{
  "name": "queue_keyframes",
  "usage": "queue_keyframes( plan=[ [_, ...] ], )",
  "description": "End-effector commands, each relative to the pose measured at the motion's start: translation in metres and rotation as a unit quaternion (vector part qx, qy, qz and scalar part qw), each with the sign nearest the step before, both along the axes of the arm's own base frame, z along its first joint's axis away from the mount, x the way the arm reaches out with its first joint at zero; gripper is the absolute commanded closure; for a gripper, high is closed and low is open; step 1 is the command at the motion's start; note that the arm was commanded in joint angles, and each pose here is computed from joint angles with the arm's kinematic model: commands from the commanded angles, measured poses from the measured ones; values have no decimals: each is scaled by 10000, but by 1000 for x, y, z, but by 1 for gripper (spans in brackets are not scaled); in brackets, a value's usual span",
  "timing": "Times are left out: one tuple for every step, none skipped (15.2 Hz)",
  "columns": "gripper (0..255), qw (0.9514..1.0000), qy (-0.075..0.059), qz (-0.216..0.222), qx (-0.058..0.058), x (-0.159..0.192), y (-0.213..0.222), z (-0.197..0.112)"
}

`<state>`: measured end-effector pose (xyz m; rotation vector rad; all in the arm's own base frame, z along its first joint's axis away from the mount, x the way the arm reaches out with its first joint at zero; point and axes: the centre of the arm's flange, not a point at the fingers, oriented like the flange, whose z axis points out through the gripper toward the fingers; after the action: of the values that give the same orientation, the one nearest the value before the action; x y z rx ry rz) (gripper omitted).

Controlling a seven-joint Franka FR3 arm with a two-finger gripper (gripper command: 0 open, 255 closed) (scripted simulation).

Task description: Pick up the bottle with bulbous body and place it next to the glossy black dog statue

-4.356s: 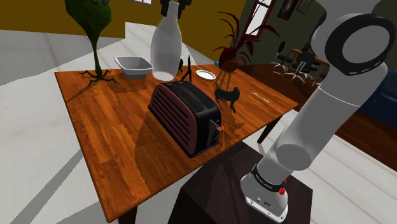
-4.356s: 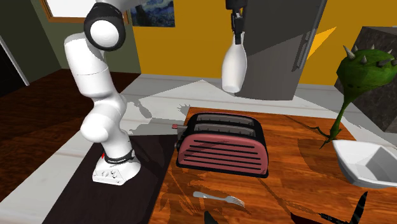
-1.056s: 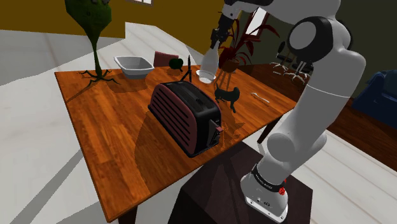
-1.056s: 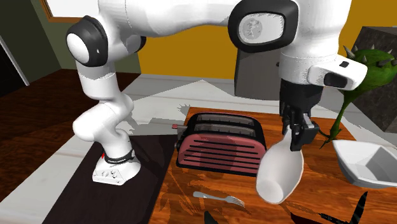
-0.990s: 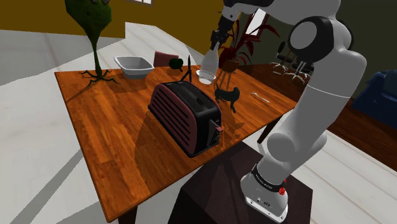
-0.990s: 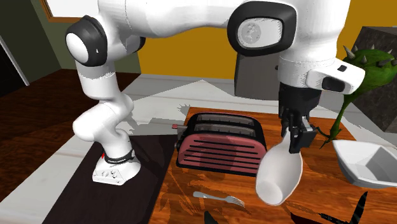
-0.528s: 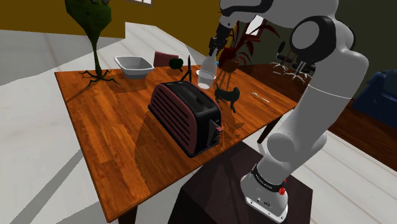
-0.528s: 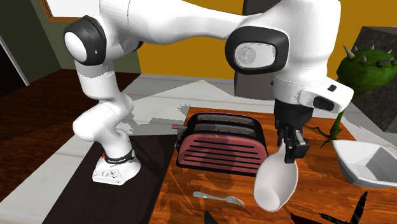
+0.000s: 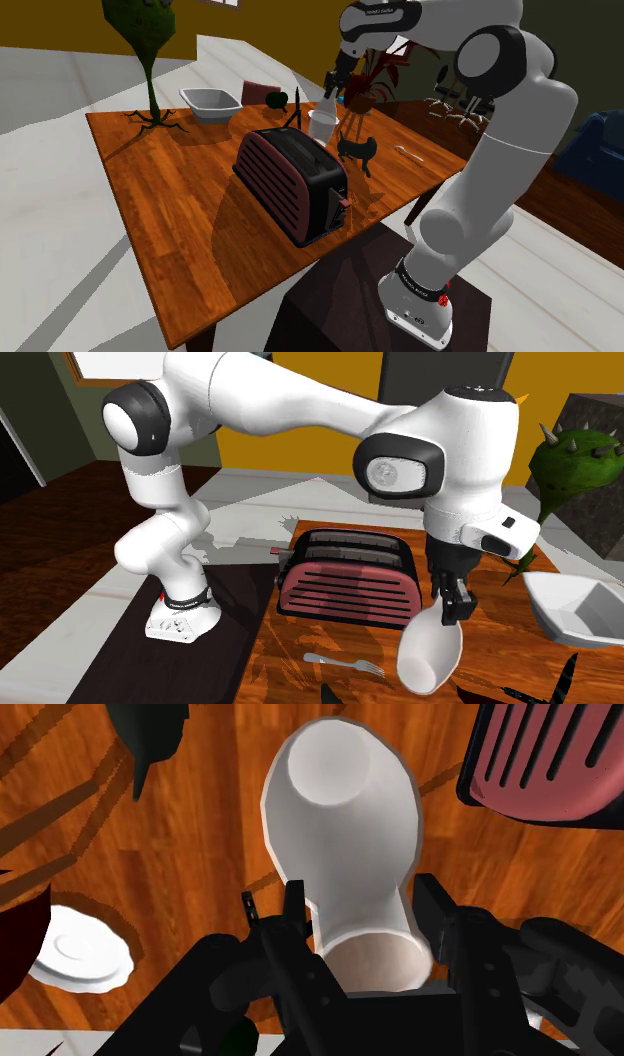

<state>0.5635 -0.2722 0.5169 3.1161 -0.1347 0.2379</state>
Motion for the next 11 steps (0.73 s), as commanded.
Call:
queue_keyframes(
  plan=[
    [255, 10000, -6, -1, -3, -1, 0, -10],
    [255, 10000, -6, -1, -3, -1, 0, -15],
    [255, 10000, -6, -1, -3, -1, 0, -21],
    [255, 10000, -6, -1, -3, -1, 0, -26],
    [255, 10000, -6, -1, -3, -1, 0, -31],
    [255, 10000, -6, -1, -3, -1, 0, -37],
    [255, 10000, -6, -1, -3, -1, 0, -42],
    [255, 10000, -6, -1, -3, -1, 0, -47],
    [255, 10000, -6, -1, -3, -1, 0, -52],
    [255, 10000, -6, -1, -3, -1, 0, -58],
    [255, 10000, -6, -1, -3, -1, 0, -63]
  ],
)
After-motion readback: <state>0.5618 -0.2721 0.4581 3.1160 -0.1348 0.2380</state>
